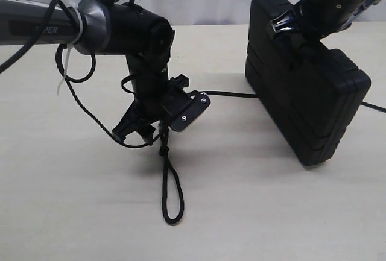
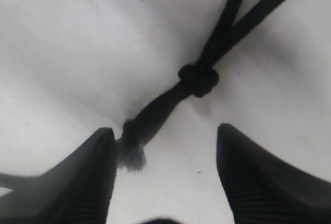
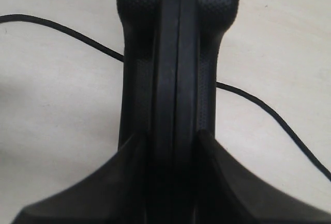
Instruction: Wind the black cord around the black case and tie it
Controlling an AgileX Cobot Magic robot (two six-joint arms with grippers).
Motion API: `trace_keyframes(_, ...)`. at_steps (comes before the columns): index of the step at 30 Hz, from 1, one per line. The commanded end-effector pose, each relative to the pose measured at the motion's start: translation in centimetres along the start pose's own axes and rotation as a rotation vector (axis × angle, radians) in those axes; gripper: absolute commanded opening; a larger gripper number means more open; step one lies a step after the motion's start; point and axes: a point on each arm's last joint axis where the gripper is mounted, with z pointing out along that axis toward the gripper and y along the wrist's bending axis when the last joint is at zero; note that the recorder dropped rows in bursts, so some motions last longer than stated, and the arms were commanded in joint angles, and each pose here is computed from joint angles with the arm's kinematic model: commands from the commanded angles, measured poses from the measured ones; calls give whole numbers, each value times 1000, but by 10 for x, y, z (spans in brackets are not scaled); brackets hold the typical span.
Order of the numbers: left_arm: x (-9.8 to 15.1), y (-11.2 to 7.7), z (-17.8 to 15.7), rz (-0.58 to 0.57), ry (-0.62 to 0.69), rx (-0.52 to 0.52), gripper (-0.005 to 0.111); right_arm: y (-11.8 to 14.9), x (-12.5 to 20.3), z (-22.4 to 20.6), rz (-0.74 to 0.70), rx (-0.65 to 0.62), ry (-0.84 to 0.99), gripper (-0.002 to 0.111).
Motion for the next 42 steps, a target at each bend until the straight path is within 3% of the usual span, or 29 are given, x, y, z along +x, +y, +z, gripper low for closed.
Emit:
trace_keyframes(1,-9,3,0,23,-30,-21,54,-1,1,-2,2,-1,1,29)
trace_keyframes(7,-10,3,10,175,-39,-5,54,-1,1,-2,4,-5,0,29)
trace_keyframes(14,-12,1,25,180,-40,38,29,0,1,-2,8,-13,-2,29)
trace_keyframes(19,-12,-1,30,145,-45,54,26,0,1,-2,1,-13,0,29)
trace_keyframes(22,-13,1,30,-49,-41,46,6,0,1,-2,1,-13,0,29)
trace_keyframes(23,-12,4,30,-176,-36,12,0,0,1,-2,1,-13,0,29)
trace_keyframes(26,-12,11,26,-385,-45,-54,0,0,1,-2,1,-13,0,29)
trace_keyframes(29,-14,17,14,-516,-96,-131,0,0,1,-2,1,-13,0,29)
trace_keyframes(33,-16,35,-27,-829,-332,-336,0,0,1,-2,1,-13,0,29)
trace_keyframes(37,-14,39,-45,-990,-496,-354,0,0,1,-2,1,-13,0,29)
trace_keyframes(42,-9,40,-47,-1143,-576,-330,0,0,1,-2,1,-13,0,29)
